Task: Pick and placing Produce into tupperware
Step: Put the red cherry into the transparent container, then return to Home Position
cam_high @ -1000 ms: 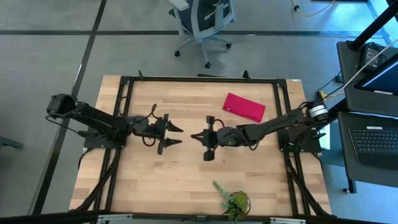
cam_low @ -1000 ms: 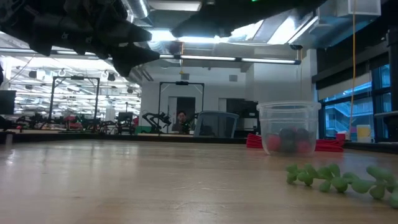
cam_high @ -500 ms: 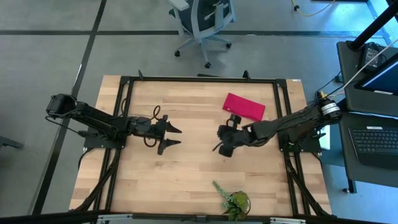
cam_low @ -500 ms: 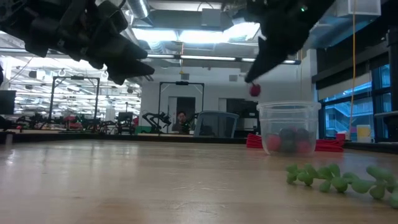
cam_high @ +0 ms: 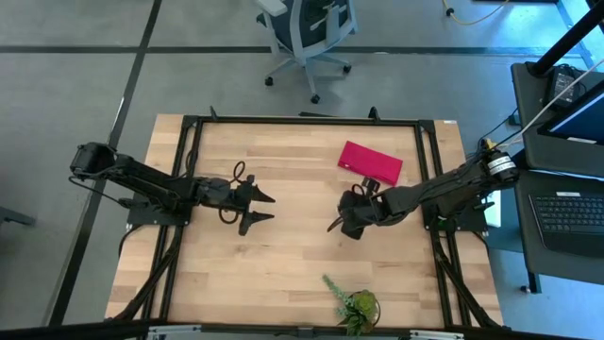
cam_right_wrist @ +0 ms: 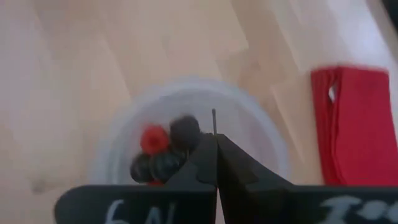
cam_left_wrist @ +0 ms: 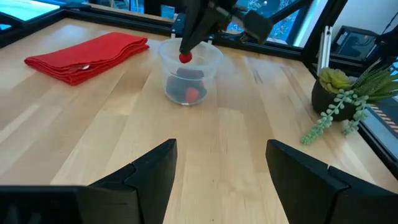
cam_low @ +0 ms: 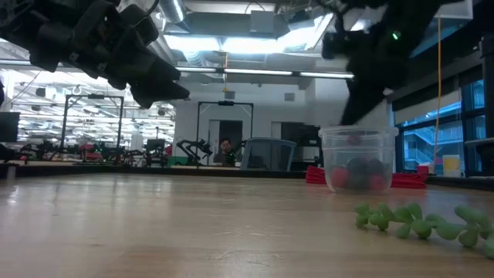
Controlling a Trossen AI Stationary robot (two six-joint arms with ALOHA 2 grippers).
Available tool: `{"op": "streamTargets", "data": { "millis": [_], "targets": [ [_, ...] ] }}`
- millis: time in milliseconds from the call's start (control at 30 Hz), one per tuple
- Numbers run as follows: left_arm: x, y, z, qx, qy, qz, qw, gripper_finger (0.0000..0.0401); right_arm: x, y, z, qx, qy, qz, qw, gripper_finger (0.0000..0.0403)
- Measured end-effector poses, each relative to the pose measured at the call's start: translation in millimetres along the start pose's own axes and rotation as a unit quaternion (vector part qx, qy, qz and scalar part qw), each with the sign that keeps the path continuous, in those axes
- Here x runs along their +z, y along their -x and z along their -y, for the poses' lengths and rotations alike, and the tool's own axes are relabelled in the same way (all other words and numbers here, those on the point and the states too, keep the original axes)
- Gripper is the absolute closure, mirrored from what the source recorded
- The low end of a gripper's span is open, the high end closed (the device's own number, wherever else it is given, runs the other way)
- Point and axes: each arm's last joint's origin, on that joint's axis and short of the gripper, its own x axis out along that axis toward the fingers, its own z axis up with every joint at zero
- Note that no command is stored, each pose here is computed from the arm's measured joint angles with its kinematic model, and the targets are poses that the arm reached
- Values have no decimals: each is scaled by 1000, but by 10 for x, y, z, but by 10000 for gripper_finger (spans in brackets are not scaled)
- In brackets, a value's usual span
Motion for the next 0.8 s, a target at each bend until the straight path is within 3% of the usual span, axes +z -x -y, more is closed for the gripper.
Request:
{"op": "streamTargets", "data": {
  "millis": [267,800],
  "targets": [
    [0,0,0,0,0,0,1000,162,-159,-145,24,-6,-8,-8,1000,398],
    [6,-1,-8,9,1,5,1000,162,-158,-138,40,-8,-5,-5,1000,328]
  ]
}}
